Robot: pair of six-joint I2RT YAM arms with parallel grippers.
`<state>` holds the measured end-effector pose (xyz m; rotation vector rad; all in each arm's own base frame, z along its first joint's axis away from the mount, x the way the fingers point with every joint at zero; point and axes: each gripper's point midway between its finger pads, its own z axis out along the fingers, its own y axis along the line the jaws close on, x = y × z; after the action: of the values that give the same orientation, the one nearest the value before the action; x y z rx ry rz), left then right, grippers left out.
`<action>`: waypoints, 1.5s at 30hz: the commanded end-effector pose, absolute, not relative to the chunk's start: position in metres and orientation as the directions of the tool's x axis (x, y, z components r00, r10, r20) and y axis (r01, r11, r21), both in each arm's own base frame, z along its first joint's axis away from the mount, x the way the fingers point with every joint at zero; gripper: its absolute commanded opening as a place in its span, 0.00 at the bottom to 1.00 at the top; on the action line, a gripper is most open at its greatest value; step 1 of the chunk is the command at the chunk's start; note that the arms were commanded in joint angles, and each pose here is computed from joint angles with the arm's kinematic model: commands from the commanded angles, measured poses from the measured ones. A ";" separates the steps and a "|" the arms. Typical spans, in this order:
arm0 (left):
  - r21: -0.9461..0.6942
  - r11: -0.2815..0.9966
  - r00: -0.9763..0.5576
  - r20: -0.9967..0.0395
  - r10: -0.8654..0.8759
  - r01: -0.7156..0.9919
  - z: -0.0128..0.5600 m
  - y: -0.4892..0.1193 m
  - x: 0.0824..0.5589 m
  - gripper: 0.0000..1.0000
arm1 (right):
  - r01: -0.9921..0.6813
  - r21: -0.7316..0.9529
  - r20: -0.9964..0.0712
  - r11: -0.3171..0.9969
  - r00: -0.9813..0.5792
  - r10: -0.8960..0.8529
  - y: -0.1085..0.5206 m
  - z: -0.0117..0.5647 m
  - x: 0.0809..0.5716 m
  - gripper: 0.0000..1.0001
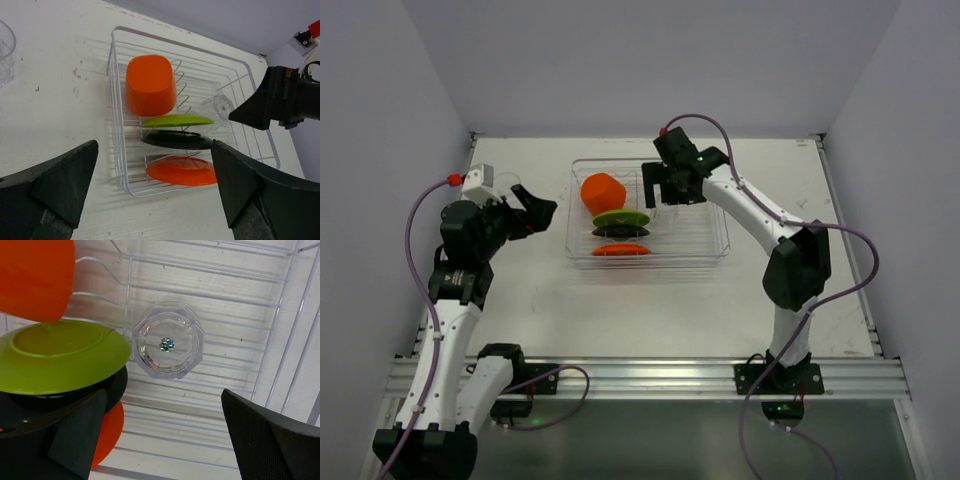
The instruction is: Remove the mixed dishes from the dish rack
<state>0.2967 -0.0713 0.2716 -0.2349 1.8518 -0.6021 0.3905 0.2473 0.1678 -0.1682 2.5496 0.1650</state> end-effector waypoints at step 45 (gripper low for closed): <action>-0.466 0.868 -0.325 -0.859 -0.396 0.175 0.278 -0.072 0.297 1.00 | -0.140 0.012 -0.529 0.990 -0.841 -0.112 0.256 0.126 0.431 0.95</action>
<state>0.2962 -0.0707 0.2698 -0.2132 1.8538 -0.5873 0.4262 0.2572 0.1226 -0.2145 2.5962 0.0514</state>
